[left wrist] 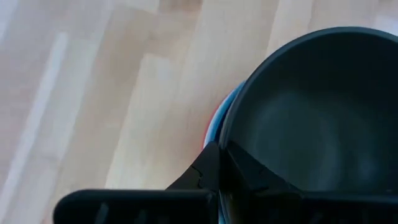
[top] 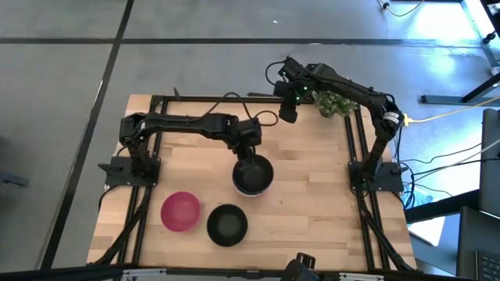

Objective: Nest bowls inside each other
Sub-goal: Stack the top black bowl on top of the blue bowl, then stack the pink bowl on top of the black bowl

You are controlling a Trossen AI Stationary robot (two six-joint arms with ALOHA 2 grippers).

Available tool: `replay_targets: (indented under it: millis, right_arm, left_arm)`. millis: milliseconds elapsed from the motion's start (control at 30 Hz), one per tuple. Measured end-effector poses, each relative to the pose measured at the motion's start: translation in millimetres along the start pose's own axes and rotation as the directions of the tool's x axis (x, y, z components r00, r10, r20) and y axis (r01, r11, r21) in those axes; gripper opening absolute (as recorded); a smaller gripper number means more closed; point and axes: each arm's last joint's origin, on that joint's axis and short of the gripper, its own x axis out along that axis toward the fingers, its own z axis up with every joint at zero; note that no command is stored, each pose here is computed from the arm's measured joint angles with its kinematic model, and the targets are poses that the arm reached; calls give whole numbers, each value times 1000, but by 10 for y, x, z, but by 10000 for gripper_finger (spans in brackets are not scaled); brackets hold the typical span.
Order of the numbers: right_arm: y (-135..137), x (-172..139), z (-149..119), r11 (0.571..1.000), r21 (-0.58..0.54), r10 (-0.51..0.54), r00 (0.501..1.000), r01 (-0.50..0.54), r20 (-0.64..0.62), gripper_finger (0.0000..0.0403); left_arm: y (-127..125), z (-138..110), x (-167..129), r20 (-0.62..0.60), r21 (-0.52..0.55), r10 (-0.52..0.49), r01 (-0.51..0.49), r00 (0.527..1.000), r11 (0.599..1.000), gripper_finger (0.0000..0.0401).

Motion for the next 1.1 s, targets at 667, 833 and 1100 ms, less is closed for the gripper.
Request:
replay_targets:
  millis: [667,833,1100]
  right_arm:
    - [1,1,-1,1000,-2,1,1000,-1,-1,126]
    - [0,1,-1,1000,-3,1,1000,-1,0,126]
    - [1,1,-2,1000,-3,2,1000,-2,-1,126]
  left_arm:
    - [-20,69,44,69,17,13,-14,998,1000,93]
    - [-6,78,40,75,20,13,-14,997,1000,99]
    - [89,159,-262,77,38,26,-29,997,999,100]
